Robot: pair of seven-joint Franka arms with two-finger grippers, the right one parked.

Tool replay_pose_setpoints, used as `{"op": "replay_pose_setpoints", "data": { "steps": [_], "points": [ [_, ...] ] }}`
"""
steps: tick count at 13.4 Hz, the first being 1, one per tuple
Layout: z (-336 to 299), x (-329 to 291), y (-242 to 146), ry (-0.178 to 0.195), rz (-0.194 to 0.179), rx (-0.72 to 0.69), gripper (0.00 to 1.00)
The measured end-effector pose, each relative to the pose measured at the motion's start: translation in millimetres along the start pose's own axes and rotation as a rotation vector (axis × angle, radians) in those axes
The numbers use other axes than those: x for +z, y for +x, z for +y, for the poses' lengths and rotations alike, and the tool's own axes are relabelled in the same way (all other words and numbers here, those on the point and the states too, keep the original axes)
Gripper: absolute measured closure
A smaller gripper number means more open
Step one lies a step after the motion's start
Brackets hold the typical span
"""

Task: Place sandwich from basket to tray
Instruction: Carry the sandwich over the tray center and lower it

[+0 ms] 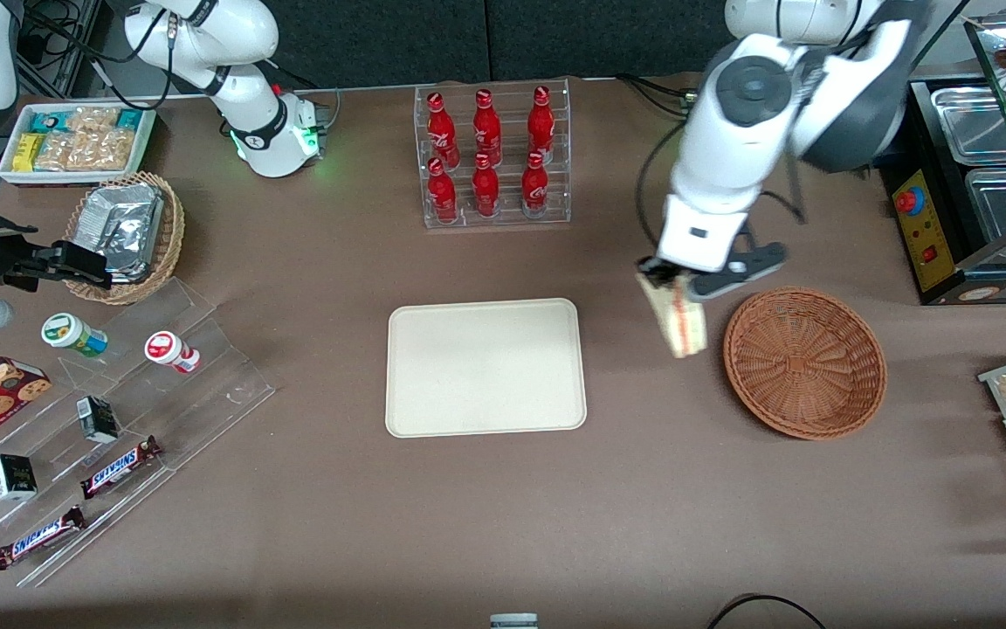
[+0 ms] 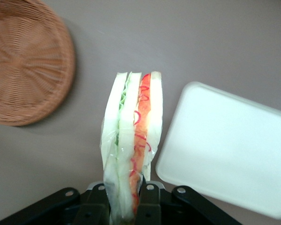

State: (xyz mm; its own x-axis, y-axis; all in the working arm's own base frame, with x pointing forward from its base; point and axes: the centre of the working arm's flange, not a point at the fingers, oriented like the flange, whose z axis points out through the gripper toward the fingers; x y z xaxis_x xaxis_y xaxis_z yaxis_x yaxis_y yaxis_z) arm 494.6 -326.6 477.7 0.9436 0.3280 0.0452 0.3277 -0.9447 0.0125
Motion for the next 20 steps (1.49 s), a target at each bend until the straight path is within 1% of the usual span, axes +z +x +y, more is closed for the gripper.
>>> {"op": "replay_pose_setpoints", "data": {
  "steps": [1,6,8,10,13,14,15,16,18,20],
  "points": [
    [20.6,11.8,-8.3,0.002,-0.016,0.040,0.85],
    [103.6,96.9,-28.5,0.046,-0.072,0.179,0.85],
    [123.6,126.5,-30.4,0.058,-0.081,0.211,0.85],
    [141.4,148.0,-39.2,0.049,-0.084,0.240,0.85],
    [159.9,175.5,-51.1,-0.010,-0.080,0.263,0.85],
    [164.1,184.5,-56.5,-0.016,-0.084,0.271,0.85],
    [166.9,192.4,-61.3,-0.014,-0.086,0.275,0.85],
    [168.7,199.4,-64.9,-0.004,-0.084,0.274,0.85],
    [170.0,211.6,-65.5,0.012,-0.070,0.258,0.85],
    [172.6,220.1,-61.3,0.003,-0.068,0.245,0.85]
  ]
}}
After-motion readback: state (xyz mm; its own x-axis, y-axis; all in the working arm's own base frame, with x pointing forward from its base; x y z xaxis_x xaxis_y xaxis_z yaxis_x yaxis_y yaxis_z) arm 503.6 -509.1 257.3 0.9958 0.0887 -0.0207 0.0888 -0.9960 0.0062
